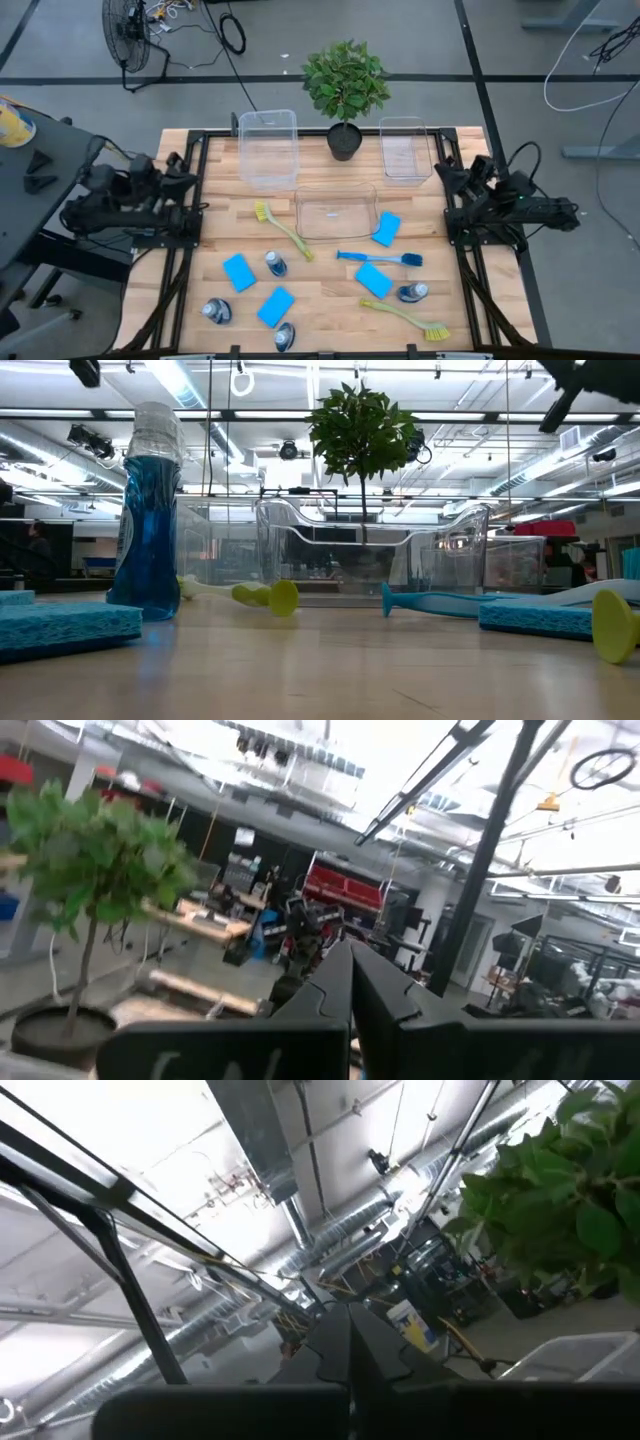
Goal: Pick & Place Kitchen Sink Supplies
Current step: Put the dish soap into the top transparent bin
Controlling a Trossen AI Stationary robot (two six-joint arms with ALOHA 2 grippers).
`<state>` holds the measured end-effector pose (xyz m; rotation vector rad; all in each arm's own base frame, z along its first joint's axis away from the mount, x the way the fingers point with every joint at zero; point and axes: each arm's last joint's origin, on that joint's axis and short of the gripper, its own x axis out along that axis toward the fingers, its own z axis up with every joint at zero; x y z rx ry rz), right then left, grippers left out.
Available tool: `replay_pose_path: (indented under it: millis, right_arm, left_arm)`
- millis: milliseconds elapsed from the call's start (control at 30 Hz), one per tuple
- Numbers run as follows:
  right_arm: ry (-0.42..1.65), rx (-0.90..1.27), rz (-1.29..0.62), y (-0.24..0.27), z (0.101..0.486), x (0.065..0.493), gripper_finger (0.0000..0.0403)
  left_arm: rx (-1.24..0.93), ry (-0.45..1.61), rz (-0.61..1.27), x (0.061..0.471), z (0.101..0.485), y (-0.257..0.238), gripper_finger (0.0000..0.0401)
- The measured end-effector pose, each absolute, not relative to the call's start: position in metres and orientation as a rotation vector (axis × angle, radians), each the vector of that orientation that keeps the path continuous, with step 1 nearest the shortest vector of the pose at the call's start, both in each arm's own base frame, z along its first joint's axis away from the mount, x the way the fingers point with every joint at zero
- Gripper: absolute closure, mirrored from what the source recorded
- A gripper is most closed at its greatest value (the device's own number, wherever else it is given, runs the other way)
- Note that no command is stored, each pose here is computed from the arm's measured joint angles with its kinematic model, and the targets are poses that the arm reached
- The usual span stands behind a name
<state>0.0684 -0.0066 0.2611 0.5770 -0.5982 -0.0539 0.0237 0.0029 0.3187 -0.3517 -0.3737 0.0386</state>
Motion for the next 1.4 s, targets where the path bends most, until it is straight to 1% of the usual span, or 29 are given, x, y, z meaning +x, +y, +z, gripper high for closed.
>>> replay_pose_path:
  millis: [267, 400, 600, 833, 1000, 1200, 1400]
  right_arm:
    - [-0.479, 0.538, -0.094, -0.006, 0.303, 0.058, 0.0403]
    - [-0.414, 0.514, -0.104, -0.006, 0.323, 0.056, 0.0403]
    - [-0.350, 0.461, -0.095, -0.005, 0.353, 0.056, 0.0403]
    - [-0.301, 0.397, -0.068, -0.004, 0.383, 0.061, 0.0403]
    - [-0.277, 0.360, -0.049, -0.003, 0.402, 0.063, 0.0403]
    - [-0.230, 0.322, -0.020, -0.002, 0.417, 0.067, 0.0403]
    - [-0.195, 0.328, 0.034, -0.001, 0.420, 0.077, 0.0403]
  left_arm:
    - [-0.293, -0.416, 0.042, 0.003, 0.341, 0.003, 0.0397]
    - [-0.291, -0.344, 0.051, 0.001, 0.350, 0.003, 0.0398]
    - [-0.263, -0.257, 0.059, 0.003, 0.378, 0.003, 0.0397]
    - [-0.197, -0.154, 0.075, 0.015, 0.416, 0.003, 0.0396]
    - [-0.189, -0.091, 0.075, 0.023, 0.441, 0.002, 0.0398]
    - [-0.188, -0.053, 0.074, 0.037, 0.466, 0.002, 0.0395]
    - [-0.187, -0.017, 0.024, 0.055, 0.480, 0.001, 0.0398]
